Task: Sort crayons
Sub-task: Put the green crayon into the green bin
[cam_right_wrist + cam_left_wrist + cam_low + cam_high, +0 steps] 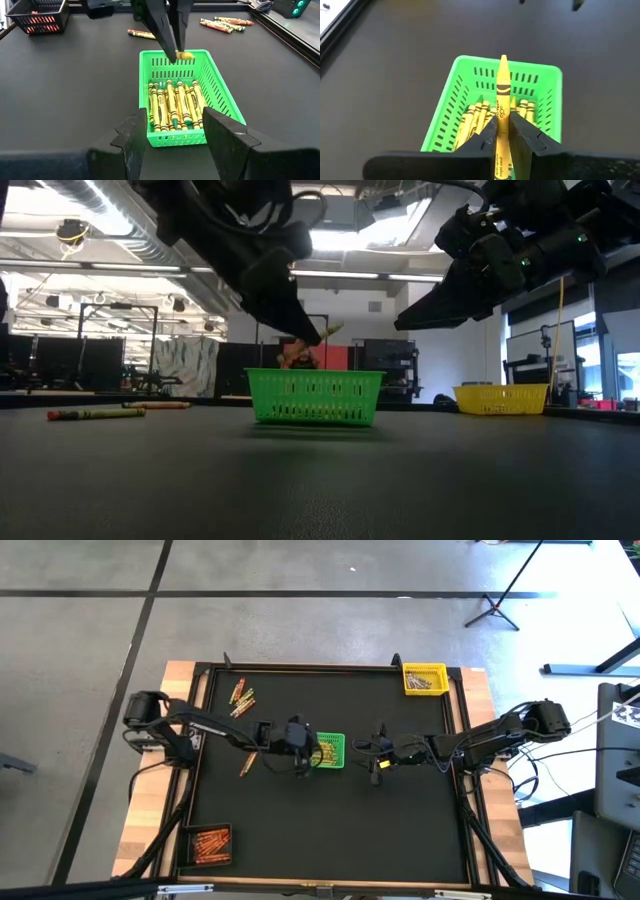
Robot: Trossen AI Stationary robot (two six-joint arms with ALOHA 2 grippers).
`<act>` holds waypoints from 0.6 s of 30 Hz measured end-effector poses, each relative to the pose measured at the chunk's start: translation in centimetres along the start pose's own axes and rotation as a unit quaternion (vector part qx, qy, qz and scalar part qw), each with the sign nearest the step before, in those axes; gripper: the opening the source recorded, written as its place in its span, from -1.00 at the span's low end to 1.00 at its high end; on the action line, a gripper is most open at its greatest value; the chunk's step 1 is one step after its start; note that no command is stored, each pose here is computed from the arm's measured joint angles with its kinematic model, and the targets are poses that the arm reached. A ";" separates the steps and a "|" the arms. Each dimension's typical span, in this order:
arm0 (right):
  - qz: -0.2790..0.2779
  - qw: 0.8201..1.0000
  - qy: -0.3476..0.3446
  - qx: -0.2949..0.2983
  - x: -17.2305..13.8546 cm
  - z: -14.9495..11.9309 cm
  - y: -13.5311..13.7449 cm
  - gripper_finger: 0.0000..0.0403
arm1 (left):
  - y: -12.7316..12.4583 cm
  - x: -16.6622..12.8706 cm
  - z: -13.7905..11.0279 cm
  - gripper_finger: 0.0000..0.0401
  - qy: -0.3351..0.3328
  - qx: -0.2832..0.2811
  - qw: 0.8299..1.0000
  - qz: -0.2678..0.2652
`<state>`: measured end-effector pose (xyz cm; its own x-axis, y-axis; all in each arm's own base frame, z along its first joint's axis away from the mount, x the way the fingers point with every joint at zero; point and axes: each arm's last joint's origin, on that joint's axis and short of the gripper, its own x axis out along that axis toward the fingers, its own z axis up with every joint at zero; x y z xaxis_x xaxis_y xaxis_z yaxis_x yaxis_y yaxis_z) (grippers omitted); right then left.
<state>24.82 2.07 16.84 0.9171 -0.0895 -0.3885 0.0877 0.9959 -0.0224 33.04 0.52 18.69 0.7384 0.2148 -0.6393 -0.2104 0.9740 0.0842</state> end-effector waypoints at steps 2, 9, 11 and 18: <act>0.000 1.000 0.000 0.000 0.0 0.0 0.0 -0.05 | 0.3 0.3 -0.1 -0.87 0.001 -0.002 1.000 0.004; 0.000 1.000 0.000 0.000 0.0 0.0 0.0 -0.05 | 0.8 -0.3 0.0 -0.56 0.017 -0.004 1.000 0.006; 0.000 1.000 0.001 0.000 0.0 0.0 0.0 -0.05 | 0.7 -1.2 0.4 -0.50 0.040 -0.010 0.999 0.006; 0.000 1.000 0.002 0.000 0.0 0.0 0.0 -0.05 | 0.1 -5.8 -0.2 -0.47 0.153 -0.081 0.985 0.020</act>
<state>24.81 2.07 16.80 0.9153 -0.0901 -0.3926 0.0880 0.9958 -0.0234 28.62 -0.68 22.21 0.5041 0.1971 -0.8408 -0.3538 0.9353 0.0071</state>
